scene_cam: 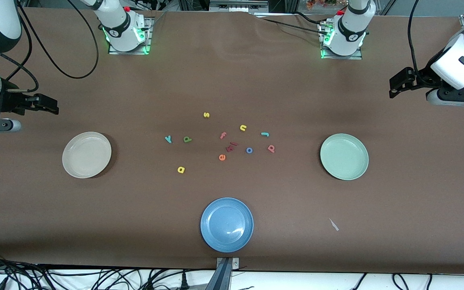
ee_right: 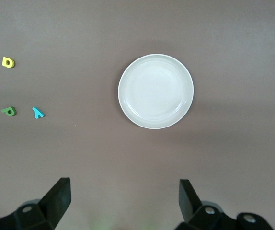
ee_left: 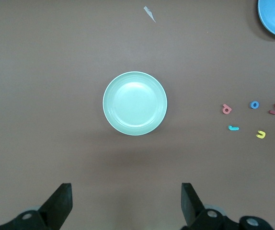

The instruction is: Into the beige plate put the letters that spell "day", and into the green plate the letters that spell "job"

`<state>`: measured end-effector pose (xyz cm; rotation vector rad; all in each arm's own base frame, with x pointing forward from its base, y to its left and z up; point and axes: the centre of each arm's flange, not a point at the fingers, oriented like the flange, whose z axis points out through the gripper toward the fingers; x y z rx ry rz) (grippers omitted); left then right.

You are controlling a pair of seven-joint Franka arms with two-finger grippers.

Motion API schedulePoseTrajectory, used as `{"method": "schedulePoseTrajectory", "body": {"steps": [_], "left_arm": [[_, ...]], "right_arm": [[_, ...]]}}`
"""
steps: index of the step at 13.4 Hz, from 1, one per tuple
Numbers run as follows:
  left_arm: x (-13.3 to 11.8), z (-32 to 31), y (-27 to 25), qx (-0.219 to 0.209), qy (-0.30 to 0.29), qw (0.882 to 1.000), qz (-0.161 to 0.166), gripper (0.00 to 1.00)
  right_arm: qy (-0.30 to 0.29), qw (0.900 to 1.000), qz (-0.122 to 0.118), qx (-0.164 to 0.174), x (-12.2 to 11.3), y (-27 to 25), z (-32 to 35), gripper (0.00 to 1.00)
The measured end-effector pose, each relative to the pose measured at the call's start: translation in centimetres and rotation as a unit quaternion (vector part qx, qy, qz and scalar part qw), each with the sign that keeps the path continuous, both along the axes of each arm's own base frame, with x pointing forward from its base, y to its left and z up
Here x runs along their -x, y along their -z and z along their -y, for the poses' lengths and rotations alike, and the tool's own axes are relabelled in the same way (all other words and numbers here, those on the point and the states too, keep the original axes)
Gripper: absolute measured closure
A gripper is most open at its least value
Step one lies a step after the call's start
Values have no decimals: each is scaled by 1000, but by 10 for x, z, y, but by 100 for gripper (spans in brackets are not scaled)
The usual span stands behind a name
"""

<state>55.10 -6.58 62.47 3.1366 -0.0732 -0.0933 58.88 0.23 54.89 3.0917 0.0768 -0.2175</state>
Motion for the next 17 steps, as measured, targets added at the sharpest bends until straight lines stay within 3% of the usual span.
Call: {"method": "schedulePoseTrajectory", "body": {"steps": [17], "left_arm": [[0,0,0,0,0,1000,0,0]], "right_arm": [[0,1000,-4,-2,-1,4,-1,0]]}}
